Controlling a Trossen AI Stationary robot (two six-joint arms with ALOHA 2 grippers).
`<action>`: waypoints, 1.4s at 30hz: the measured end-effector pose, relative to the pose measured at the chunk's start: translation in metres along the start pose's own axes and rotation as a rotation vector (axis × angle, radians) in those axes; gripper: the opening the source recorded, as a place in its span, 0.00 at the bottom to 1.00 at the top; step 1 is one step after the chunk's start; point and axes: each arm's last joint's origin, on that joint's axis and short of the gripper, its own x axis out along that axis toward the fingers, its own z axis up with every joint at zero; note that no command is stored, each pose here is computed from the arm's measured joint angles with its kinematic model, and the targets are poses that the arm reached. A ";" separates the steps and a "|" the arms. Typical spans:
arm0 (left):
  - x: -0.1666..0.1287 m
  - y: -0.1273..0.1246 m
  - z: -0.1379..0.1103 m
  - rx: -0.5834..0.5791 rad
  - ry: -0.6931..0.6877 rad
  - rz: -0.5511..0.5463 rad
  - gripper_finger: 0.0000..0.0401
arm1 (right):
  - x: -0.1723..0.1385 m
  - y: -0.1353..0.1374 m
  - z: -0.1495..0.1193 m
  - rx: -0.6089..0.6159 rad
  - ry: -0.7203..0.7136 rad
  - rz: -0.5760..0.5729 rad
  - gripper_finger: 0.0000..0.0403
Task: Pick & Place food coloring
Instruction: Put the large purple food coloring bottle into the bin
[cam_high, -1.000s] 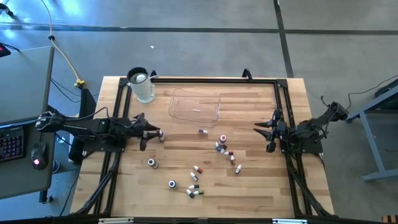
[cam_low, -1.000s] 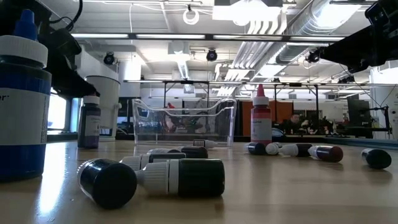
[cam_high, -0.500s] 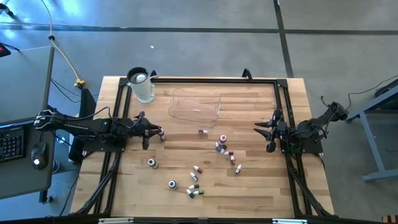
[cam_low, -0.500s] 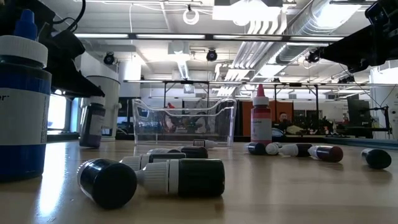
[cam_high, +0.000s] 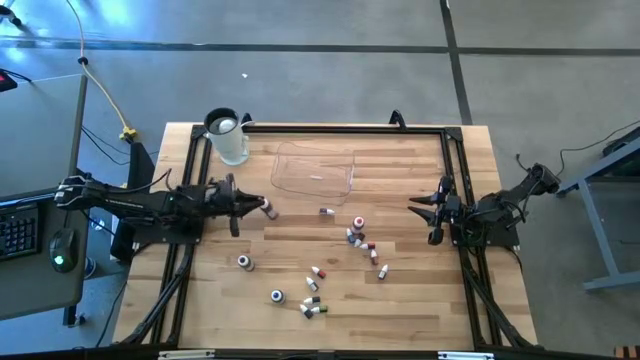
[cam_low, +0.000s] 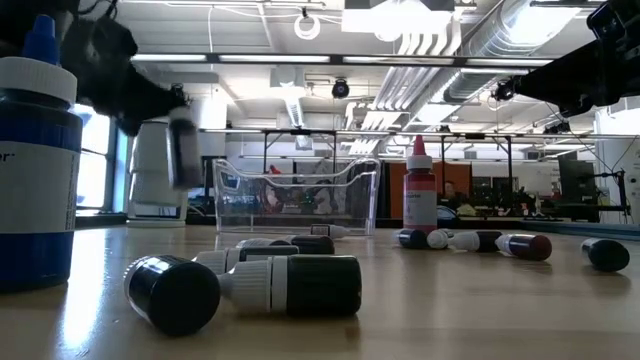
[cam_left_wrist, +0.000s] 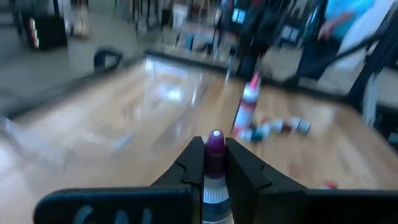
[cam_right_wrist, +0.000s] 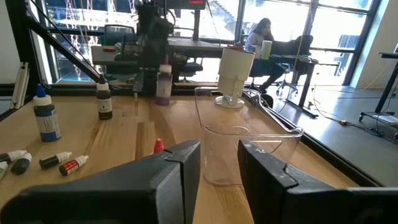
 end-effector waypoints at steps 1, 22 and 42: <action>0.000 -0.001 0.004 -0.002 -0.042 -0.008 0.07 | 0.000 0.000 0.000 0.000 0.000 0.000 0.25; 0.074 -0.016 0.101 0.245 0.027 0.555 0.07 | -0.001 0.000 0.018 0.094 -0.151 0.047 0.25; 0.166 0.095 0.032 -0.067 0.302 0.625 0.08 | -0.002 0.003 0.019 -0.067 -0.178 0.148 0.25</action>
